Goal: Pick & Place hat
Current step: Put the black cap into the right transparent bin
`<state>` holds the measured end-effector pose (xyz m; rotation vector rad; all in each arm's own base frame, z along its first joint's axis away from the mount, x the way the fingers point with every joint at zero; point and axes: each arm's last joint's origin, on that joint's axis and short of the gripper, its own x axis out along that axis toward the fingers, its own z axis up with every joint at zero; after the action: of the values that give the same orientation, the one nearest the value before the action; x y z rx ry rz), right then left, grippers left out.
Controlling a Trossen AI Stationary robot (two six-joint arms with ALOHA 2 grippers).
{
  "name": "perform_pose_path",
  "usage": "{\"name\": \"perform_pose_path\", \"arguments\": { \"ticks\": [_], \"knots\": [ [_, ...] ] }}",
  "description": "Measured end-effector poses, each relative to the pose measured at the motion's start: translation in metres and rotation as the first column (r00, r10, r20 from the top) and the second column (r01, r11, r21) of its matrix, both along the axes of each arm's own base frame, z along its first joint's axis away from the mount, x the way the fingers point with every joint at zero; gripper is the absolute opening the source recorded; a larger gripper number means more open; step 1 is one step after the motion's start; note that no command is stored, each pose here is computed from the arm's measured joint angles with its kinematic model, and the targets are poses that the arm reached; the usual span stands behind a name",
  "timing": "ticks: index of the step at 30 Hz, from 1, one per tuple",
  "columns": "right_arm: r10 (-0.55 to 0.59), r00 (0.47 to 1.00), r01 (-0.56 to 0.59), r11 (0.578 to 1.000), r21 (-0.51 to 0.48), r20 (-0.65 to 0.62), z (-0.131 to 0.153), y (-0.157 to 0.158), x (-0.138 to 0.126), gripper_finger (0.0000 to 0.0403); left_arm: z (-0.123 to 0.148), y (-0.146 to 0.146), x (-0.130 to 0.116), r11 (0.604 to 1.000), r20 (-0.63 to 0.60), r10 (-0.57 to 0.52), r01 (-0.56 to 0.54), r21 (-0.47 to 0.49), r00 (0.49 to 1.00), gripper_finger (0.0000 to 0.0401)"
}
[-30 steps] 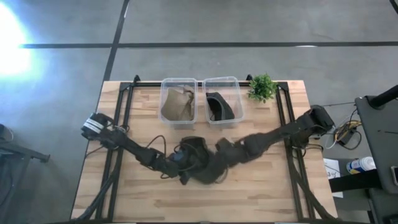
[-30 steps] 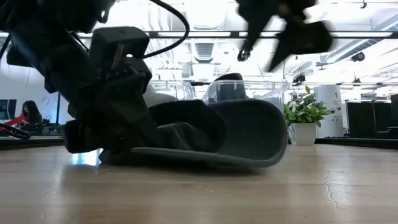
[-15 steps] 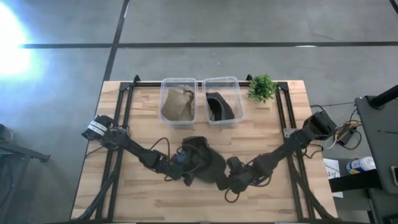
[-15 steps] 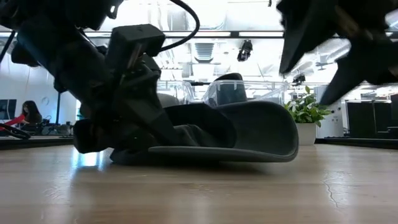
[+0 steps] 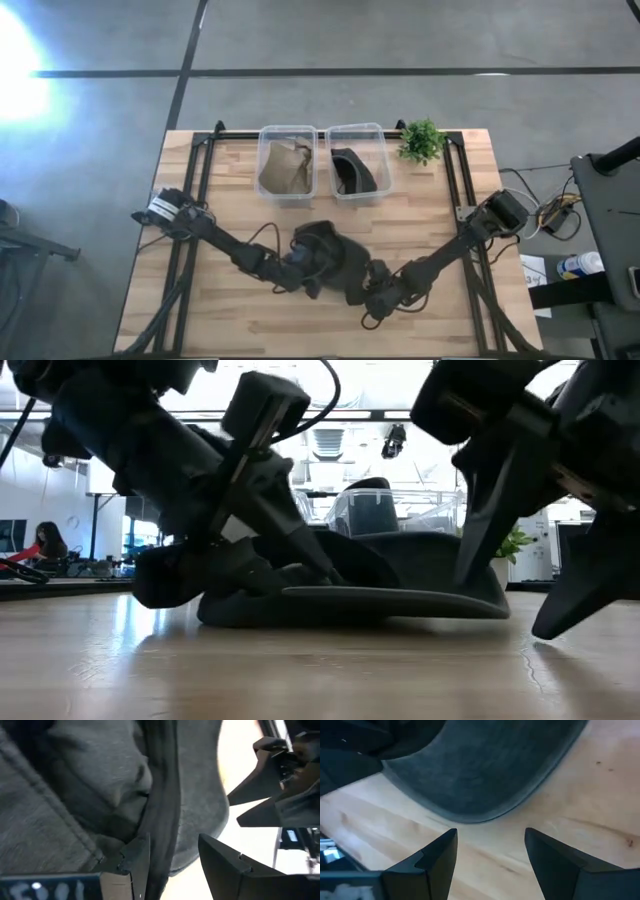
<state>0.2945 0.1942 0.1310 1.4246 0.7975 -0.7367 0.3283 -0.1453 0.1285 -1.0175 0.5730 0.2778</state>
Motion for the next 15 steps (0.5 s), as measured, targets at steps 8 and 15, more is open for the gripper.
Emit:
{"name": "perform_pose_path", "arguments": {
  "ticks": [8, 15],
  "knots": [
    [-0.115, 0.992, 0.120, 0.990, -0.079, 0.058, -0.005, -0.007, 0.001, 0.0228, 0.004, -0.009, 0.015, 0.997, 0.010, -0.068, 0.068, -0.042, 0.998, 0.0163],
    [-0.177, 0.981, 0.186, 0.977, -0.108, 0.081, -0.007, -0.016, 0.002, 0.0219, -0.001, -0.020, 0.031, 0.986, 0.003, -0.144, 0.144, -0.085, 0.990, 0.0163]
  ]
}}
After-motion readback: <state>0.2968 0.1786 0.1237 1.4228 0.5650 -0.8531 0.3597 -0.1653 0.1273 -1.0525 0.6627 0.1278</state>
